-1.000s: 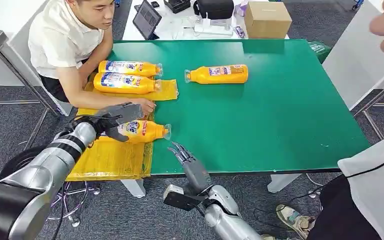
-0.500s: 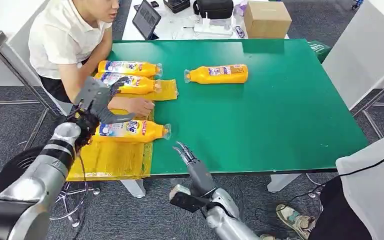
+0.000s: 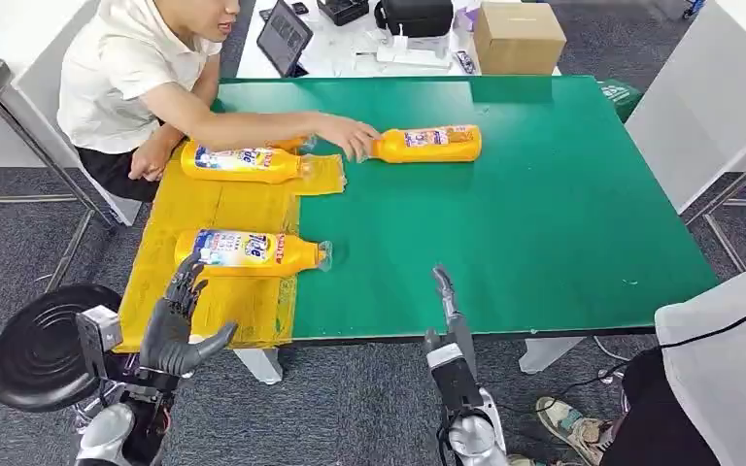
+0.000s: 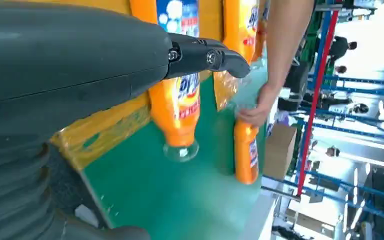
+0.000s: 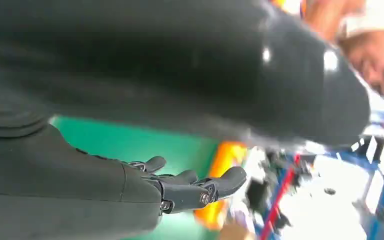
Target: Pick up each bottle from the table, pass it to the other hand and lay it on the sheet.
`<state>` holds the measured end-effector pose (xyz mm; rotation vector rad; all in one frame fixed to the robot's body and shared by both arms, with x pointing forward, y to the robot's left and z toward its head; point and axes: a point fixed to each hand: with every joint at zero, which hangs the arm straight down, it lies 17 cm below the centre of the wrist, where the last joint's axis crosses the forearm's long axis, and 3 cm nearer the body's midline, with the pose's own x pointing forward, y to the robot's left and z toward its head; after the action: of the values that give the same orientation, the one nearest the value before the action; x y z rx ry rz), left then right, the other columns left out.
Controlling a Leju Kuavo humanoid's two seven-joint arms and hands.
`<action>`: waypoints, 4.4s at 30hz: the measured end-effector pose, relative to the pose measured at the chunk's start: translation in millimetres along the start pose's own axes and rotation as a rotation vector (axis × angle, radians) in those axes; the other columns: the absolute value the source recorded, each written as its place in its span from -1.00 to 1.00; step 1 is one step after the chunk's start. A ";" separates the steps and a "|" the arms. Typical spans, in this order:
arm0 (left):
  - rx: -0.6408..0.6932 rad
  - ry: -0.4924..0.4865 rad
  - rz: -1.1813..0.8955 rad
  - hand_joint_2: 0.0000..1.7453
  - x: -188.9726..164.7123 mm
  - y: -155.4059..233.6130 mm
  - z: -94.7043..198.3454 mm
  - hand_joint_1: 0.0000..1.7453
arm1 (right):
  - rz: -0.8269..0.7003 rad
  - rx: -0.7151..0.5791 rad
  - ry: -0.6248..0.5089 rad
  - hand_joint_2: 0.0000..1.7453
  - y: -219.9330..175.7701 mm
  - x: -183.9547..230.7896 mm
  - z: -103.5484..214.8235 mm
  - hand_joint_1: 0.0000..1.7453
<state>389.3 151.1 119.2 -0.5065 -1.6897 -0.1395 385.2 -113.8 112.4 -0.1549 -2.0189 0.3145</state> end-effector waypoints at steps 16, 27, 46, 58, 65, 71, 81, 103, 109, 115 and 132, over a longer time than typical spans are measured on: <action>-0.080 -0.003 -0.063 1.00 -3.5 -44.1 4.6 -1.00 | 0.929 0.050 -0.158 1.00 -82.7 -28.9 -2.4 -1.00; -0.111 -0.010 -0.067 1.00 -3.2 -65.5 -3.7 -1.00 | 0.991 0.061 -0.015 1.00 -110.4 -75.4 -24.4 -1.00; -0.180 0.019 -0.036 1.00 -9.1 -94.7 -35.9 -1.00 | 0.985 0.247 0.097 1.00 -79.2 -118.2 -91.6 -1.00; -0.164 0.068 -0.061 1.00 -21.7 -92.8 -31.9 -1.00 | 1.033 0.445 0.327 1.00 -65.4 -160.1 -81.2 -1.00; -0.168 0.086 -0.076 1.00 -26.6 -94.6 -28.7 -1.00 | 1.102 0.487 0.393 1.00 -69.4 -168.4 -81.7 -1.00; -0.171 0.088 -0.078 1.00 -26.6 -98.4 -28.3 -1.00 | 1.149 0.516 0.453 1.00 -75.7 -174.8 -82.8 -1.00; -0.175 0.097 -0.085 1.00 -29.1 -101.7 -26.9 -1.00 | 1.132 0.552 0.492 1.00 -76.8 -179.7 -81.5 0.76; -0.167 0.088 -0.013 1.00 -23.6 -103.2 -27.2 -1.00 | 0.691 0.563 0.362 1.00 -40.6 -155.6 -83.1 1.00; -0.162 0.090 0.069 1.00 -20.6 -107.4 -23.8 -1.00 | 0.613 0.533 0.318 1.00 -23.6 -141.9 -79.8 1.00; -0.124 0.089 0.194 1.00 -14.7 -104.7 -19.2 -1.00 | 0.373 0.476 0.207 1.00 10.6 -101.4 -71.4 1.00; -0.181 0.026 0.290 1.00 11.1 -127.0 -26.2 -1.00 | 0.145 0.622 0.000 1.00 118.8 -0.2 -49.2 1.00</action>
<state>360.6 30.5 159.1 -0.8758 -1.5670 -0.0874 425.9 7.5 99.0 0.0910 -1.8221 1.0119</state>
